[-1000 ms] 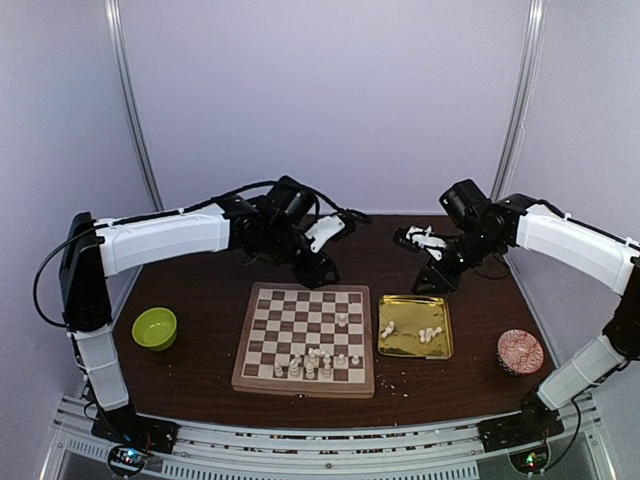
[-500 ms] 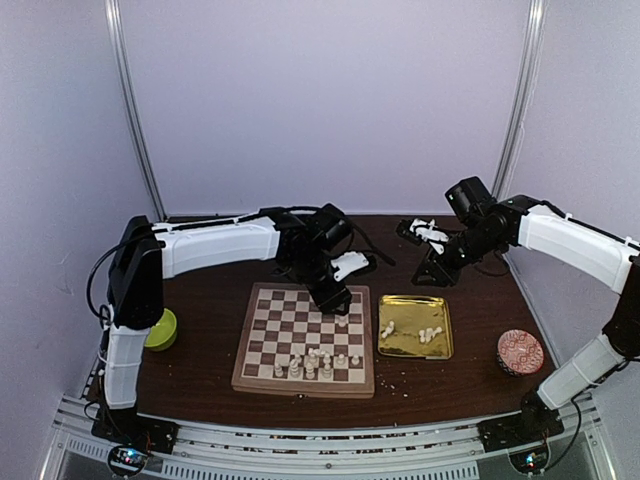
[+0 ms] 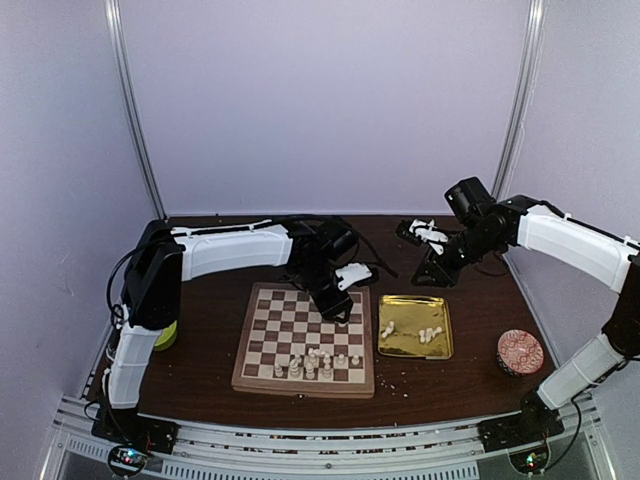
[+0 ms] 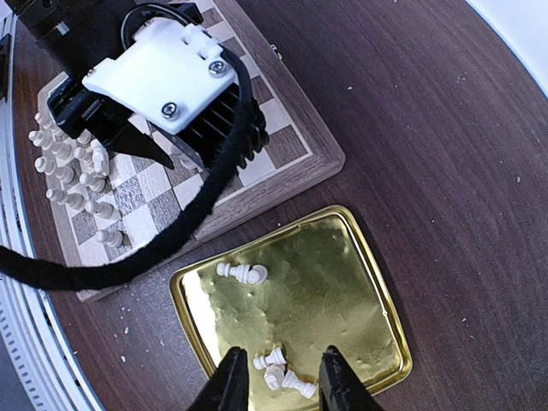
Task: Set up the chess pieces on the board
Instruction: Pick up the rook from the chessboard, then place the rook at a1.
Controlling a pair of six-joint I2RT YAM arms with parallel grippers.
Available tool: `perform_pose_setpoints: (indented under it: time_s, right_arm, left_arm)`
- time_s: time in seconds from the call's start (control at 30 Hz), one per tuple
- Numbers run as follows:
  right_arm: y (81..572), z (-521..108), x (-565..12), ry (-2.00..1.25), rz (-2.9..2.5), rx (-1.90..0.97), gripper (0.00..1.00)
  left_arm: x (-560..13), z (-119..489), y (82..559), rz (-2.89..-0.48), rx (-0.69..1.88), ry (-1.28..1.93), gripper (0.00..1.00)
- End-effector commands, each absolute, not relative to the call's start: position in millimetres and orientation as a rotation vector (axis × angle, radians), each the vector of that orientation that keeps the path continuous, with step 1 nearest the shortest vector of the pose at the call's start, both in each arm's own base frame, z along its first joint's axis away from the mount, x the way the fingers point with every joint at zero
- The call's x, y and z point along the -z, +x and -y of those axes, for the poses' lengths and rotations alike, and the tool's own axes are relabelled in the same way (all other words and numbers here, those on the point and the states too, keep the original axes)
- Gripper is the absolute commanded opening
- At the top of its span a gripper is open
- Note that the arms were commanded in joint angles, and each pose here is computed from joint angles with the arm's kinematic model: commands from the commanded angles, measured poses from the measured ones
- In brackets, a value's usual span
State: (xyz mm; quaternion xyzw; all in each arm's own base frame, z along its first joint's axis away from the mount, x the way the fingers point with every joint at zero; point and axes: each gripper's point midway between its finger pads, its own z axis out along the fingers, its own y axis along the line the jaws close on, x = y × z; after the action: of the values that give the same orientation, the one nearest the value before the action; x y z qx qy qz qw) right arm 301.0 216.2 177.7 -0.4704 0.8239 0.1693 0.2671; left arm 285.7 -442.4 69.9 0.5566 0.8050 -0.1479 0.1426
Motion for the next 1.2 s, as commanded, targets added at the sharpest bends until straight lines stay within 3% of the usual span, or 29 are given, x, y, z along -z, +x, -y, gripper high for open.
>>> perform_pose_setpoints:
  time_s: [0.0, 0.57, 0.87, 1.17]
  right_arm:
    - [303, -216, -171, -1.283, -2.231, -0.456, 0.27]
    - [303, -216, -168, -1.294, -2.241, -0.459, 0.27]
    - [302, -217, -166, -1.296, -2.246, -0.473, 0.27]
    - [302, -218, -162, -1.303, -2.258, -0.482, 0.27]
  left_arm:
    - [-72, 448, 286, -2.303, 0.458, 1.620, 0.35]
    - [-75, 445, 285, -2.304, 0.443, 1.644, 0.09]
    - [-131, 385, 274, -2.296, 0.334, 1.558, 0.05]
    - [-132, 309, 226, -2.388, 0.357, 1.481, 0.05]
